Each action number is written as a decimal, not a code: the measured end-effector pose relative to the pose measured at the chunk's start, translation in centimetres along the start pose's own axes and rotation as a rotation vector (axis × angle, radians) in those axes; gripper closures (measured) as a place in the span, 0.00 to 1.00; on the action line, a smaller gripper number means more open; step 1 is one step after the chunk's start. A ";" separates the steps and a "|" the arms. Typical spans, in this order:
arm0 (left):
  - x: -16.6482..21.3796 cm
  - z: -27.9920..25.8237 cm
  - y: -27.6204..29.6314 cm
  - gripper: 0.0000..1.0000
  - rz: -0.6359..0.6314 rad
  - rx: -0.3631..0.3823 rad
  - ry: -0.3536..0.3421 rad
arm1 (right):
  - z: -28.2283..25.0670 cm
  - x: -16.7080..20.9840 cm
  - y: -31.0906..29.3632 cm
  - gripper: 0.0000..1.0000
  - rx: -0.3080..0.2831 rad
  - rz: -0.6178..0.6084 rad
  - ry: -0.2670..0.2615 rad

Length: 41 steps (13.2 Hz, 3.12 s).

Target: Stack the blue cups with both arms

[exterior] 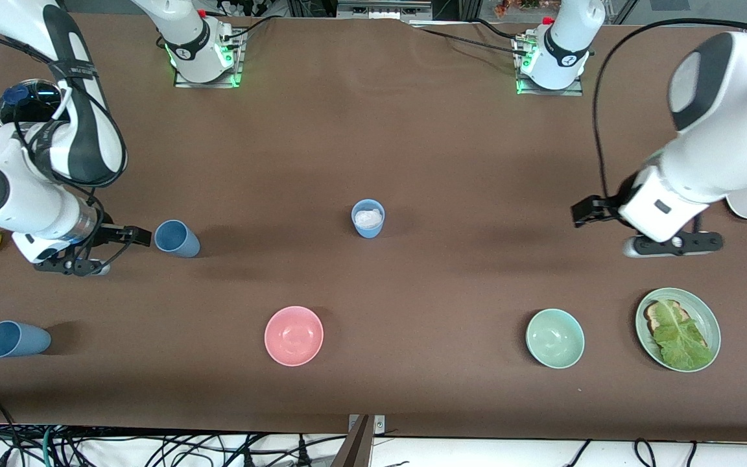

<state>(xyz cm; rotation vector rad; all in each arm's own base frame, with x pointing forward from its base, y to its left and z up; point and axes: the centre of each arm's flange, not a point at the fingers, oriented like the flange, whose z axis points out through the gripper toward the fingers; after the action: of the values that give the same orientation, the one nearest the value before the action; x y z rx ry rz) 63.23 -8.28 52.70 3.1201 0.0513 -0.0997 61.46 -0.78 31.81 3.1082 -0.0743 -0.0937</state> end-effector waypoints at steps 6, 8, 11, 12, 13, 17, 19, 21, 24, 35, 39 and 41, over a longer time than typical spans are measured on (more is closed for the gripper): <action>0.7 -0.8 -8.3 0.00 0.110 0.012 0.012 | 2.7 -2.1 -0.8 0.00 0.008 -0.015 0.040; 0.1 -1.9 -8.1 0.00 0.113 0.012 0.025 | 3.1 -2.3 -1.0 0.00 0.009 -0.018 0.036; -0.9 -3.9 -7.9 0.00 0.117 0.010 0.046 | 3.6 -2.5 -1.1 0.00 0.009 -0.019 0.037; -1.2 -4.4 -7.9 0.00 0.117 0.010 0.052 | 3.8 -2.5 -1.1 0.00 0.009 -0.019 0.035; -1.4 -4.9 -7.9 0.00 0.117 0.010 0.058 | 4.2 -2.4 -1.1 0.00 0.009 -0.020 0.033; -2.4 -5.7 -7.9 0.00 0.114 0.009 0.058 | 5.3 -2.4 -1.3 0.11 0.008 -0.023 0.021; -3.1 -5.3 -7.7 0.00 0.111 0.007 0.048 | 5.5 -2.4 -1.4 0.37 0.008 -0.024 0.017; -3.8 -4.9 -7.5 0.00 0.099 0.006 0.055 | 5.7 -2.5 -1.8 0.60 0.010 -0.031 0.015; -4.8 -4.6 -7.4 0.00 0.091 0.004 0.077 | 5.6 -2.5 -2.5 0.95 0.013 -0.040 0.016; -5.8 -4.0 -10.5 0.00 0.038 0.002 0.082 | -7.3 -1.8 -16.2 0.95 0.053 0.039 0.005; -6.2 -4.6 -10.4 0.00 0.039 0.001 0.091 | -11.5 -4.7 -26.1 0.95 0.053 0.105 0.012; -6.7 -5.1 -10.4 0.00 0.040 0.001 0.098 | -12.7 -6.2 -30.1 0.95 0.058 0.131 0.018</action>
<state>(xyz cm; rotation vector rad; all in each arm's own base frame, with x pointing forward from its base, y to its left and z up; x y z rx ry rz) 56.49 2.00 58.04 3.1227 -0.0091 0.0546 57.50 29.95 43.87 3.1503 -0.2845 -0.0616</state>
